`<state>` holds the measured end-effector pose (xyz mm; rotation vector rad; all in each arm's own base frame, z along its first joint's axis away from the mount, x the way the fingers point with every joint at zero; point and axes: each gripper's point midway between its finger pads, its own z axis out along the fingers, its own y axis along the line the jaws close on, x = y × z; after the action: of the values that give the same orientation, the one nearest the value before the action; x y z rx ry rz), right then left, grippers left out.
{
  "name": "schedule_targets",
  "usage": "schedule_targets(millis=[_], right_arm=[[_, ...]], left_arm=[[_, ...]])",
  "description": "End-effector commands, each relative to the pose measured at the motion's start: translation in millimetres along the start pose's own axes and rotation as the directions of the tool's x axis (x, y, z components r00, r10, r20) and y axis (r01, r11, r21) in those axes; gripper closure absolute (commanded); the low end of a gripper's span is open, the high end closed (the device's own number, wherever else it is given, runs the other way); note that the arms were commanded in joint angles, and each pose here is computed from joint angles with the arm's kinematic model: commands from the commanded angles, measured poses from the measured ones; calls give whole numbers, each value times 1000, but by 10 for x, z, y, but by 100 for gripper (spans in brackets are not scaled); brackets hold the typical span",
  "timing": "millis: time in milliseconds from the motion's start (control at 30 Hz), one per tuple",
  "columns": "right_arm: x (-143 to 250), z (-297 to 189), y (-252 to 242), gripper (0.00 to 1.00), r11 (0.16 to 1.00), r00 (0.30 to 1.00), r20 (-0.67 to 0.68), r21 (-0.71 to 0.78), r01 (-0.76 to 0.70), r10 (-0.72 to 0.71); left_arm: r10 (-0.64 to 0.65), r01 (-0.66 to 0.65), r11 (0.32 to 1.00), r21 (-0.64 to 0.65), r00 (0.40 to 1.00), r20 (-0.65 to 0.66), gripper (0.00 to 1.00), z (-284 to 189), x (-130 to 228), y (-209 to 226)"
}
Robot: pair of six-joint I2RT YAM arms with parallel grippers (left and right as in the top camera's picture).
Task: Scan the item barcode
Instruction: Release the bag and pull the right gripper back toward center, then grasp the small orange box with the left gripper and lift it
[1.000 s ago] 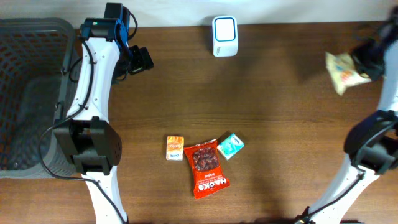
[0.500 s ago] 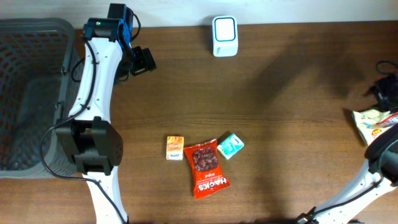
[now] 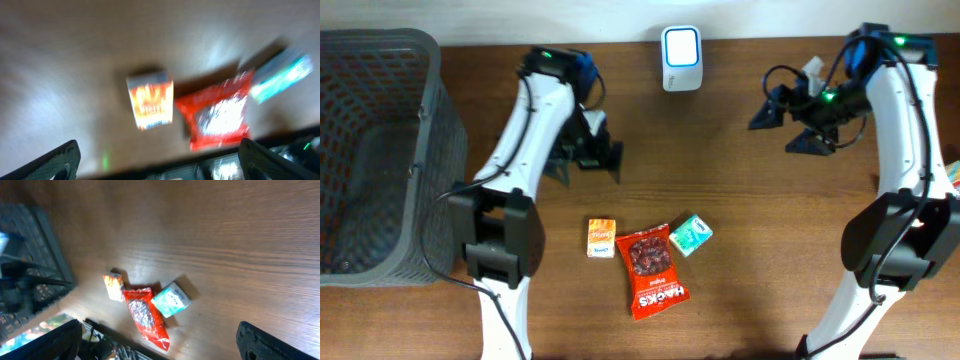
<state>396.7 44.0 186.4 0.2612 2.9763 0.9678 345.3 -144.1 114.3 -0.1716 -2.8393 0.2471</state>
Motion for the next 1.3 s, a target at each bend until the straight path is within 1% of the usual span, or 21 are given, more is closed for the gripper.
schedule_targets(millis=[0, 67, 100, 167, 233, 333, 400, 433, 500, 600, 667, 733, 833, 900, 933, 967, 1100, 1133, 1167, 1233, 1267], right_arm=[[110, -251, 123, 1, 999, 997, 58, 21, 45, -46], [212, -569, 118, 1, 997, 989, 137, 59, 49, -56], [256, -696, 104, 1, 995, 983, 172, 87, 50, -65], [400, -939, 73, 1, 985, 970, 228, 164, 47, -85], [474, -1046, 67, 1, 976, 961, 255, 212, 49, -104], [495, -1054, 54, 1, 977, 963, 260, 214, 13, -70], [495, -1050, 58, 1, 978, 963, 261, 210, 3, -59], [495, -1050, 58, 1, 978, 963, 262, 211, 4, -60], [495, -1050, 58, 2, 978, 963, 261, 211, 4, -60], [495, -1050, 58, 1, 977, 963, 261, 211, 4, -61], [494, -1050, 57, 2, 977, 963, 262, 212, 5, -61], [494, -1050, 57, 1, 977, 963, 261, 212, 5, -61], [487, -1048, 64, 1, 977, 963, 263, 211, 8, -64], [494, -1023, 99, 2, 977, 964, 256, 212, 20, -75], [498, -998, 128, 2, 976, 965, 249, 214, 30, -85], [493, -983, 144, 1, 975, 965, 246, 217, 38, -93], [485, -947, 201, 1, 972, 962, 238, 222, 77, -131], [482, -941, 212, 1, 971, 962, 238, 223, 81, -135], [476, -942, 214, 2, 971, 961, 240, 223, 83, -137], [467, -942, 214, 1, 971, 960, 242, 223, 84, -139], [458, -942, 214, 1, 971, 960, 244, 223, 85, -140]], left_arm=[[79, -87, 995, -44, 985, -155, 4, 445, 303, -48], [71, -80, 996, -36, 974, -213, 4, 594, 424, -34], [64, -72, 997, -28, 974, -215, 2, 576, 442, -30], [66, -65, 998, 8, 985, -161, 0, 367, 488, -64], [83, -82, 996, 19, 994, -69, 1, 63, 584, -94], [118, -117, 993, -13, 984, 137, 1, -529, 894, -121], [29, -14, 998, -56, 961, 277, 1, -806, 1153, 7], [12, 7, 998, -58, 942, 336, 1, -844, 1275, 61], [1, 15, 999, -38, 923, 385, 1, -765, 1332, 87], [-34, 44, 999, -15, 913, 407, 1, -292, 1147, 165], [-30, 37, 999, -8, 900, 434, 9, 19, 895, 195], [-28, 31, 1000, 0, 889, 457, 24, 192, 704, 198], [-116, 116, 993, 30, 882, 456, 39, 437, 413, 228], [-189, 188, 981, 40, 902, 389, 48, 710, 325, 262], [-196, 192, 980, 47, 920, 339, 57, 875, 306, 248], [-203, 192, 979, 68, 936, 287, 62, 1013, 313, 210], [-214, 201, 976, 85, 954, 210, 64, 1213, 342, 183], [-214, 200, 976, 84, 954, 210, 67, 1214, 341, 184], [-209, 195, 977, 85, 954, 214, 76, 1211, 333, 181], [-208, 192, 977, 90, 953, 221, 100, 1204, 313, 172], [-199, 182, 979, 93, 952, 233, 100, 1164, 275, 156]])
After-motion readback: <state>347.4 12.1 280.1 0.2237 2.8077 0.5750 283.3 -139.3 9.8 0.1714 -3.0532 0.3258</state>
